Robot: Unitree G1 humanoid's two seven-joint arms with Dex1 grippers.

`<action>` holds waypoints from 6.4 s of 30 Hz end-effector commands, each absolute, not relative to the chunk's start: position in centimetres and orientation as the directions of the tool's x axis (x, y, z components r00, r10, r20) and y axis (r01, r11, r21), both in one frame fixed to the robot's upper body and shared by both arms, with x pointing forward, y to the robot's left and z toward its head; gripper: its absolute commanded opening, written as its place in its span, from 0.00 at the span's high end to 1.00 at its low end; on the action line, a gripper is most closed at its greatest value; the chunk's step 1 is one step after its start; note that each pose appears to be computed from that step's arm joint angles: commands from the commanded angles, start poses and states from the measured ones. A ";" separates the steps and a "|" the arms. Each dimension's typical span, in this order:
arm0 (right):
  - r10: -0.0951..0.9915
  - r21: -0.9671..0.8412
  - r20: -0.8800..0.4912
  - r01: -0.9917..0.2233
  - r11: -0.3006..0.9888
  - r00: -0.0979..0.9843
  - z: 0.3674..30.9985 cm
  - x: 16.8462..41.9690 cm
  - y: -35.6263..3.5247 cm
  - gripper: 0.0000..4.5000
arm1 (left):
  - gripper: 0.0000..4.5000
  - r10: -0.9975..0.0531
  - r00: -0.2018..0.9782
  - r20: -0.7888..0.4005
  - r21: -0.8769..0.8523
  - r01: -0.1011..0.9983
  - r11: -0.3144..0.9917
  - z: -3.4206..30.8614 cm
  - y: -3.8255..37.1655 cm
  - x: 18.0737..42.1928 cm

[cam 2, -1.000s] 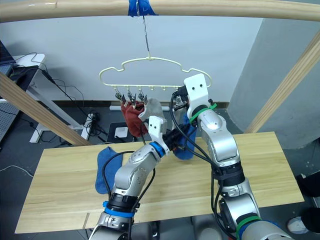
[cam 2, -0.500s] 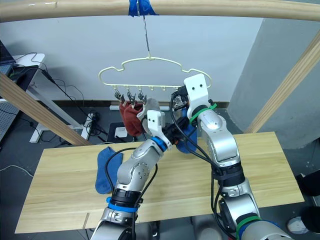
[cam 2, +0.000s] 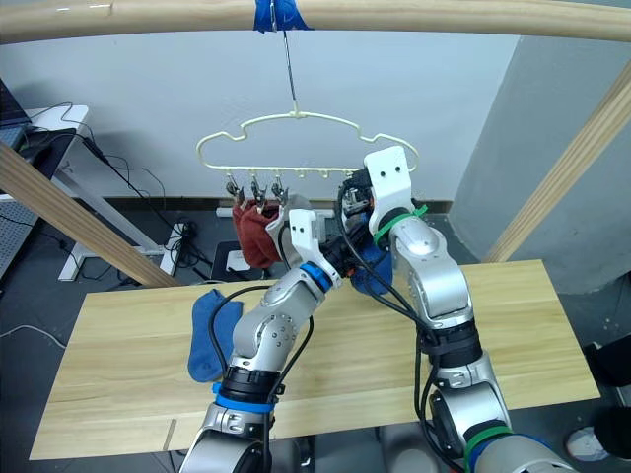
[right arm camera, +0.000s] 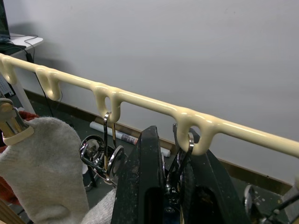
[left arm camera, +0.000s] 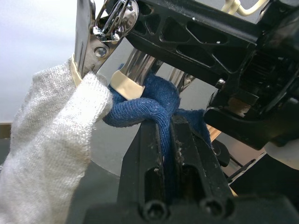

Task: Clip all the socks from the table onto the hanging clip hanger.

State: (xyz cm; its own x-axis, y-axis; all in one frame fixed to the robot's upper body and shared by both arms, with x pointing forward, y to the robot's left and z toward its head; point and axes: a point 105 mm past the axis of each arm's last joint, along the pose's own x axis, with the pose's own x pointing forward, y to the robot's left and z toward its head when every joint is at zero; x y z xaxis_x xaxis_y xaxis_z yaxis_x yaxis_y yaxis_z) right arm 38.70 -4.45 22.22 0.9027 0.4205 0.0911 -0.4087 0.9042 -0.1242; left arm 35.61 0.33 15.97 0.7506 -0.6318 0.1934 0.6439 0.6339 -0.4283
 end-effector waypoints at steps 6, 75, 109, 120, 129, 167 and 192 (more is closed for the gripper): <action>0.487 -0.106 0.171 -0.476 0.873 0.856 24.4 36.2 -4.1 0.61 | 0.83 -0.637 0.741 0.211 -0.354 0.665 0.657 16.8 0.2 35.4; 0.328 -0.260 0.071 -0.300 0.918 0.942 21.5 36.6 -10.7 0.61 | 0.51 -0.875 0.475 0.093 0.321 0.817 0.478 20.6 5.6 31.4; 0.359 -0.225 0.179 -0.317 0.921 0.916 23.6 38.2 -8.4 0.61 | 0.51 -0.872 0.484 0.073 0.303 0.822 0.482 19.8 5.7 31.1; 0.357 -0.193 0.163 -0.325 0.926 0.920 23.3 38.3 -8.1 0.87 | 0.50 -0.861 0.504 0.062 0.289 0.817 0.499 19.1 6.0 31.1; 0.354 -0.190 0.169 -0.322 0.927 0.920 23.4 38.2 -8.0 1.00 | 0.50 -0.806 0.591 0.037 0.273 0.770 0.577 17.8 7.1 31.7; 0.405 -0.193 0.166 -0.373 0.907 0.899 23.7 37.8 -7.0 1.00 | 0.00 0.045 0.863 -0.502 -0.024 -0.066 0.998 -1.0 26.7 31.7; 0.378 -0.180 0.174 -0.348 0.920 0.909 24.2 37.8 -7.5 1.00 | 0.99 -0.780 0.611 -0.134 -0.110 0.774 0.624 8.5 8.3 30.5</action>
